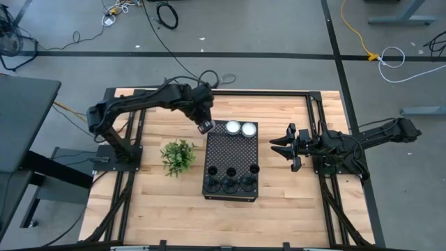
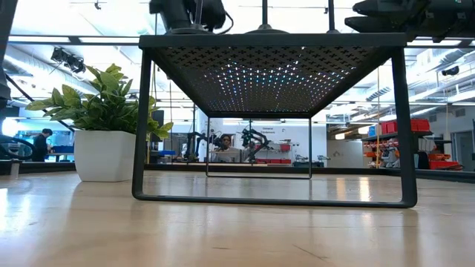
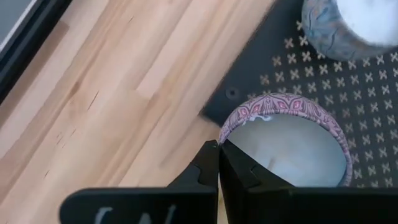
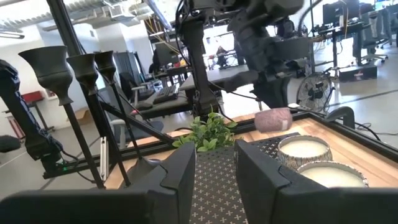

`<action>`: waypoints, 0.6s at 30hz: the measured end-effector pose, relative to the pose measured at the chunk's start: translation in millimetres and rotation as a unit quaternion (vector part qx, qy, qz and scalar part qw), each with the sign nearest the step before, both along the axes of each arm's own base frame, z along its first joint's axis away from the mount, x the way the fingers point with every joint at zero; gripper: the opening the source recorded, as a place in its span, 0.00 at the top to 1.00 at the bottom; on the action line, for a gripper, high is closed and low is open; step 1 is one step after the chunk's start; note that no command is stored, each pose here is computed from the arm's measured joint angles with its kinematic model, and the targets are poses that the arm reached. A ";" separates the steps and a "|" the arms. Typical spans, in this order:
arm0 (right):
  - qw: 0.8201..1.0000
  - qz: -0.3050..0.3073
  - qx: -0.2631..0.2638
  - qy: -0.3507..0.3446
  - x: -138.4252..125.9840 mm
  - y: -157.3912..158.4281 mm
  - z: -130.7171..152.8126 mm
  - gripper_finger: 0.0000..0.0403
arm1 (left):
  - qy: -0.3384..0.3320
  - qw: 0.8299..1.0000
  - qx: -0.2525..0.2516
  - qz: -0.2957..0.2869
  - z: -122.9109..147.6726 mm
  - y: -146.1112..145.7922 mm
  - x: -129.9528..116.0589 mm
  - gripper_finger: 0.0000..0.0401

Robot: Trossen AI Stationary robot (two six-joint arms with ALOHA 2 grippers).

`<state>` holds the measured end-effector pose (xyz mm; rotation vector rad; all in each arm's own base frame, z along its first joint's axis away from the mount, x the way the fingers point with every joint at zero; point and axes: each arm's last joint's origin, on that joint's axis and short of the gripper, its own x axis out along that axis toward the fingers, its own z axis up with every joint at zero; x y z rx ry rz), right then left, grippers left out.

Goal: Pick & Place candle stick holders
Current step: Put the orange patterned candle on the shelf

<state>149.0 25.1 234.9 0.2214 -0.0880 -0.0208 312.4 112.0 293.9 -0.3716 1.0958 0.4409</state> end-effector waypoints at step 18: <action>1.000 0.000 0.000 -0.001 0.0 0.0 0.2 0.72 | -0.044 0.999 -0.006 -0.019 -3.1 5.6 12.2 1.00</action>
